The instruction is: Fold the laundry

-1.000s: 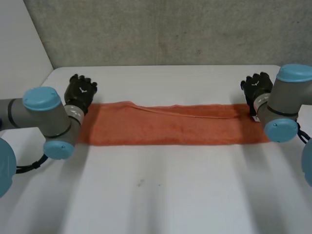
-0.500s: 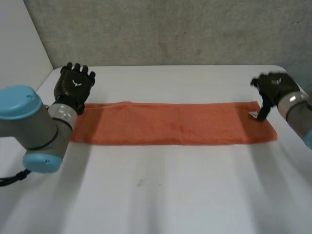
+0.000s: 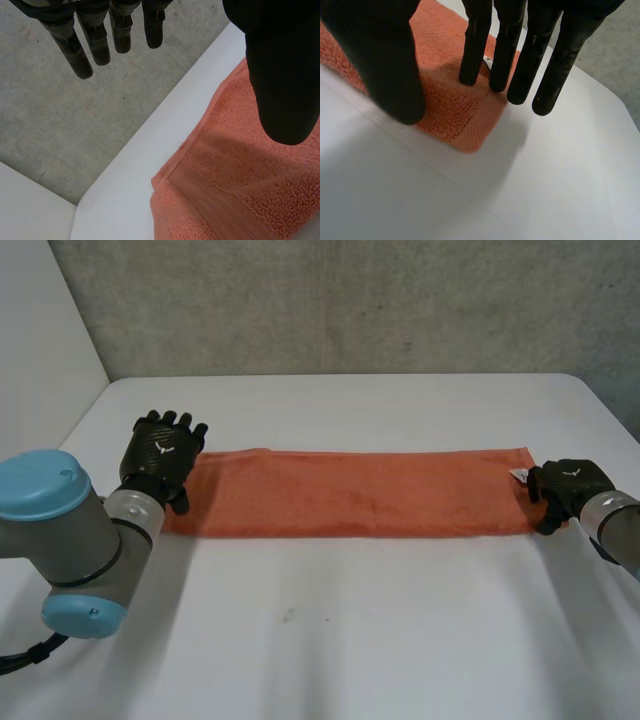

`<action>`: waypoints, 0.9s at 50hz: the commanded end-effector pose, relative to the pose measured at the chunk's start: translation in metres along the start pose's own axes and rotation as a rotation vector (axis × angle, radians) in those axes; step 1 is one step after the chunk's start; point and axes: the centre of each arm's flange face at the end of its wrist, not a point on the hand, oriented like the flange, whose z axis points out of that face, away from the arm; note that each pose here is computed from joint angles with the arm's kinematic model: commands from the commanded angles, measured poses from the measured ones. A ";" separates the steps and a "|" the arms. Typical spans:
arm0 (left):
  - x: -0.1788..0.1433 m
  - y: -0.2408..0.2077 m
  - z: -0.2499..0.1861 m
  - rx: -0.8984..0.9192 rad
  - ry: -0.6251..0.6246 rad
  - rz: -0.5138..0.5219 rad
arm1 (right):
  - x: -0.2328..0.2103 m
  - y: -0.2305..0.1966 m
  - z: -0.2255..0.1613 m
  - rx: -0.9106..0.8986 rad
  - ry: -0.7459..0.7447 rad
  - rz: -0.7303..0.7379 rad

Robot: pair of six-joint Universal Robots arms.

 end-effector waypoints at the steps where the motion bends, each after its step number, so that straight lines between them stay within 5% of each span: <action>1: 0.000 0.000 -0.001 -0.002 0.000 -0.001 | 0.008 0.000 0.006 0.011 0.029 -0.004; 12: 0.000 0.001 -0.003 -0.009 0.001 0.001 | 0.050 0.003 0.016 -0.013 0.176 -0.017; 17: 0.000 0.002 -0.005 -0.013 0.000 0.000 | 0.114 0.006 0.016 -0.115 0.424 -0.211; 24: 0.000 0.002 -0.006 -0.015 -0.001 -0.001 | 0.127 -0.018 0.017 -0.065 0.490 -0.286; 36: -0.001 -0.002 -0.008 -0.006 -0.003 -0.001 | -0.068 -0.142 -0.011 0.447 0.054 -0.314; 45: 0.000 -0.001 -0.010 -0.010 -0.001 -0.001 | -0.242 -0.126 -0.062 0.652 -0.408 -0.417</action>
